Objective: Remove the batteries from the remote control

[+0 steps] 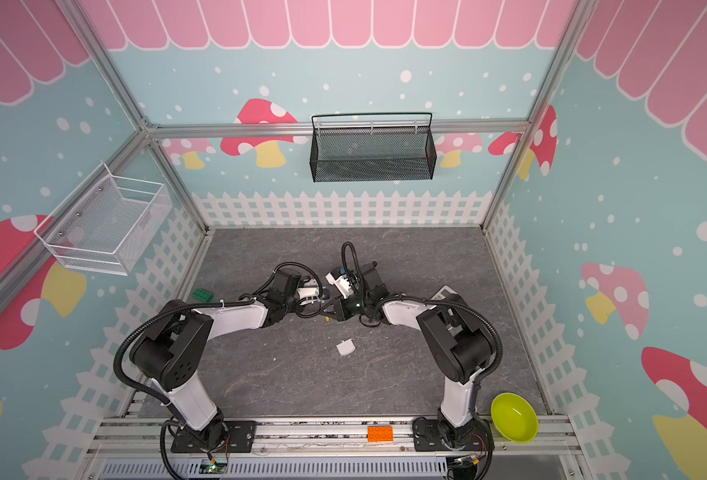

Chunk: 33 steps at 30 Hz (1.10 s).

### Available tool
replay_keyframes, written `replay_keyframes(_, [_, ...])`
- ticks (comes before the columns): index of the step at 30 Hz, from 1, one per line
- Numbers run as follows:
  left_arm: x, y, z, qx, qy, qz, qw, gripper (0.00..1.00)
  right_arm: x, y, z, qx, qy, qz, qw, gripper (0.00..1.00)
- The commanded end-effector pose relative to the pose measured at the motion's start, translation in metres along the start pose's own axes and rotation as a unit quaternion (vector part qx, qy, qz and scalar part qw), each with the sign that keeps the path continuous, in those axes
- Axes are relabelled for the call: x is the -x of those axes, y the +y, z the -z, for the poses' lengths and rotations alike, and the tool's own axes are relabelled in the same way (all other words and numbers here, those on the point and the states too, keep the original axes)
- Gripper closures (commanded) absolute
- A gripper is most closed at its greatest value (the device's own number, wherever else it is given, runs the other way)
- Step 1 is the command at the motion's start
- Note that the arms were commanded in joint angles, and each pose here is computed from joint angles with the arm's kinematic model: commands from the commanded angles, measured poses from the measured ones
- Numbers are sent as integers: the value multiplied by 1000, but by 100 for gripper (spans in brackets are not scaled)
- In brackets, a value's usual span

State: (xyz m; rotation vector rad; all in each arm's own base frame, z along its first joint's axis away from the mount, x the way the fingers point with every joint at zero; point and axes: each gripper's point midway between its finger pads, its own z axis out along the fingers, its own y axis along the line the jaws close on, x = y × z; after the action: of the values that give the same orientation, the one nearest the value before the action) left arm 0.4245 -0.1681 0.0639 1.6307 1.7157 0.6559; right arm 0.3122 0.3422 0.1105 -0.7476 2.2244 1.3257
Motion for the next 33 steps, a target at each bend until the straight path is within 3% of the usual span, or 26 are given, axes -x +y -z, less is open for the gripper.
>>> replay_keyframes(1, [0,24,8,43,3,8,999,51,5,1,18,-9,-16,5,1000,100])
replay_keyframes(8, [-10,47,29,-4,33,121,992,51,25,-21,70,-88,-84,-8,993,100])
replay_keyframes(11, [-15,61,42,-32,40,235,971,51,28,-34,99,-144,-119,-20,982,100])
replay_keyframes(13, [-28,71,45,-53,43,334,940,51,24,-41,117,-188,-140,-25,972,100])
replay_keyframes(16, [-40,72,41,-94,45,433,895,51,12,-48,135,-237,-161,-23,958,100])
replay_keyframes(21, [-75,71,21,-137,66,581,799,51,-20,-66,149,-291,-169,-44,941,100])
replay_keyframes(23, [-88,68,12,-139,83,603,781,51,-35,-71,153,-305,-169,-54,936,100])
replay_keyframes(27, [-97,64,-4,-149,97,621,763,50,-58,-79,164,-325,-207,-61,921,95])
replay_keyframes(33, [-100,54,-27,-177,121,622,753,48,-80,-92,169,-346,-228,-70,908,92])
